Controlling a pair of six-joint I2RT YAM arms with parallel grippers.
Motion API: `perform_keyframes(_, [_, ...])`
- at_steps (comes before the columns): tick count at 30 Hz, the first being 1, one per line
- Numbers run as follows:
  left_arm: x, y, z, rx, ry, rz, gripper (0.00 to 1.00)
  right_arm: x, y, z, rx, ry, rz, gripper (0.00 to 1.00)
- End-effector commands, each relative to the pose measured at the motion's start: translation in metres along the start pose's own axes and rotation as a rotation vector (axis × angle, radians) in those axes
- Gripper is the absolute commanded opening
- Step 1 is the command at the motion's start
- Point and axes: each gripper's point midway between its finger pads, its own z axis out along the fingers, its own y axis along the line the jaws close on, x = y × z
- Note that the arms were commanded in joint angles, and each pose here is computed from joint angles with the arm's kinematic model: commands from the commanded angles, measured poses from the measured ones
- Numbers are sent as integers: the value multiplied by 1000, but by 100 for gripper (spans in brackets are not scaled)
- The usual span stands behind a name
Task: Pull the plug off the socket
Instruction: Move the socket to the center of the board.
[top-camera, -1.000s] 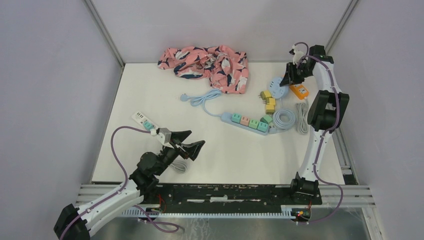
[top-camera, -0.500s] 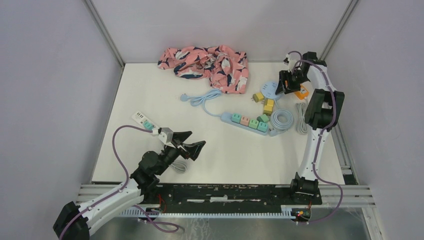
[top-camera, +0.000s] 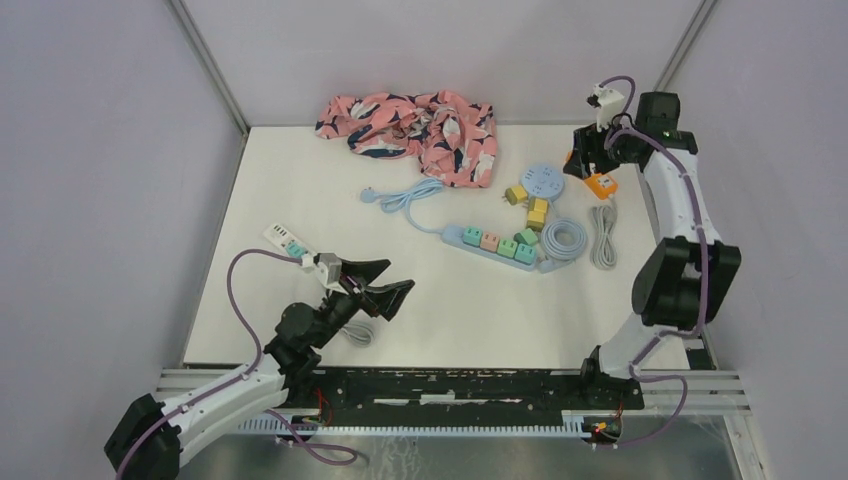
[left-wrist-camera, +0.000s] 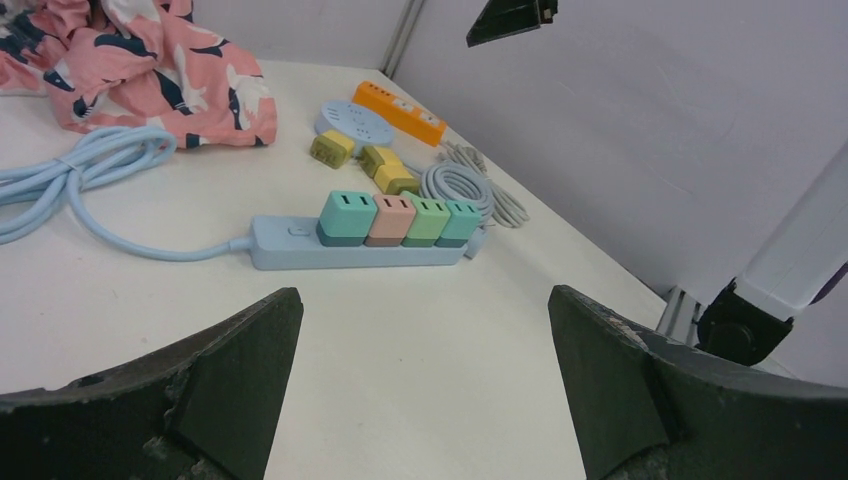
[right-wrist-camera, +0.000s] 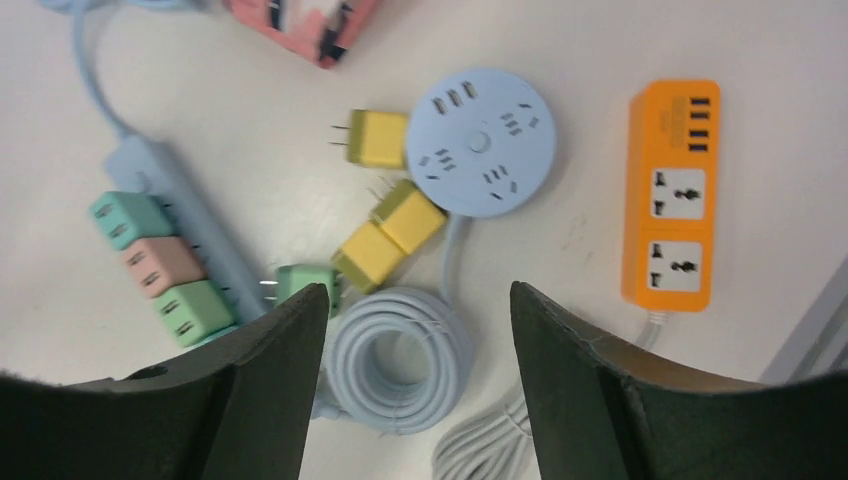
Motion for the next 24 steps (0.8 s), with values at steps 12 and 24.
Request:
perform_keyframes(12, [-14,-33,17,121,-14,-196,99,-34,156,-98,-482,-536,-230,100])
perform_keyframes(24, [-4,-33,23,124,14,-243,99,16,182,-39,-536,-363,-246,100])
